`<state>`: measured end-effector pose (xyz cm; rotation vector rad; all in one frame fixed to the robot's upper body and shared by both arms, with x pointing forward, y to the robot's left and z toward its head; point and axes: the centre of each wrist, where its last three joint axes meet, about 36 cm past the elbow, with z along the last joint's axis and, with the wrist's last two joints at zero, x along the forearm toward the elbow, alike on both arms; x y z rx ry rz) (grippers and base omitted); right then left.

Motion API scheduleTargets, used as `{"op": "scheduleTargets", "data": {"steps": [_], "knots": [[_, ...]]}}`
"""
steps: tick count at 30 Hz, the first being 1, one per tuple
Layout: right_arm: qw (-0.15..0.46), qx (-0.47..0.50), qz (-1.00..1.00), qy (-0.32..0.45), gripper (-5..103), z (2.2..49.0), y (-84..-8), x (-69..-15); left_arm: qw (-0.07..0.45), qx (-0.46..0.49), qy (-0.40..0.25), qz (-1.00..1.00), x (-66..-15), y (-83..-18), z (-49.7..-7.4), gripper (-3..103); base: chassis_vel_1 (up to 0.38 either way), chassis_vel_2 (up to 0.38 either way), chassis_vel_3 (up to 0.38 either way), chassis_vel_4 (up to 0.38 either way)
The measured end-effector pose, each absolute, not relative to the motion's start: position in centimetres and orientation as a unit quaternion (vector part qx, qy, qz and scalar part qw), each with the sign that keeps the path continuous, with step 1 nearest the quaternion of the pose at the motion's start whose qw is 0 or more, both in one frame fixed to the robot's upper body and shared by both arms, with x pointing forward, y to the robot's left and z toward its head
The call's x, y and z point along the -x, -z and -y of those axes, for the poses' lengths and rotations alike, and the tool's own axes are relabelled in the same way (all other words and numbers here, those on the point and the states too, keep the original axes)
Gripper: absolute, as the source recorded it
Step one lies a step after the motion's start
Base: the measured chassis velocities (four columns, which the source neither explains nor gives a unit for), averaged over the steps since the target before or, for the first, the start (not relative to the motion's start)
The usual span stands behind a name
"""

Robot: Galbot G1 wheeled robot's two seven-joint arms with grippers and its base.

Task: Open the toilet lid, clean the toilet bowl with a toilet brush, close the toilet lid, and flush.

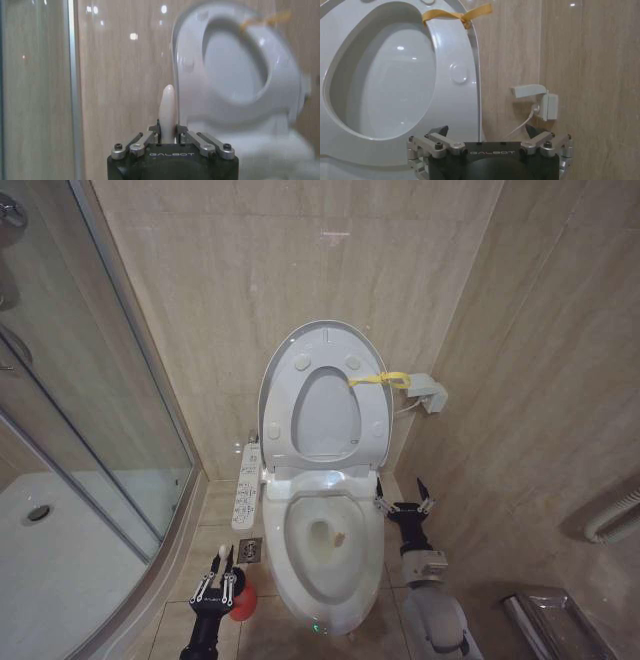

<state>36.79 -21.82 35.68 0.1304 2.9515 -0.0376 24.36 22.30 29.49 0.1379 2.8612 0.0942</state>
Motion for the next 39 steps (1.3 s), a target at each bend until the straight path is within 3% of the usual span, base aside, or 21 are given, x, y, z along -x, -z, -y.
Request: {"op": "scheduleTargets", "data": {"steps": [9,18,27,33,39], "knots": [[0.093,-0.044,-0.995,0.013,100,21.8,-35.7,-36.8,0.194,-0.087,0.004,-0.977,-25.1,-38.7,-19.8,19,0.0,0.0,0.0,0.0],[0.093,-0.044,-0.995,0.013,100,21.8,-35.7,-36.8,0.208,-0.144,0.066,-0.965,-28.4,-43.5,-16.9,19,0.0,0.0,0.0,0.0],[0.093,-0.044,-0.995,0.013,100,21.8,-35.7,-36.8,0.178,-0.19,0.054,-0.964,-35.8,-39.9,-16.4,19,0.0,0.0,0.0,0.0],[0.093,-0.044,-0.995,0.013,100,21.8,-35.7,-36.8,0.149,-0.238,0.057,-0.958,-41.1,-38.2,-13.7,19,0.0,0.0,0.0,0.0],[0.093,-0.044,-0.995,0.013,100,21.8,-35.7,-36.8,0.119,-0.25,0.03,-0.96,-43.7,-35.5,-12.7,19,0.0,0.0,0.0,0.0]]}}
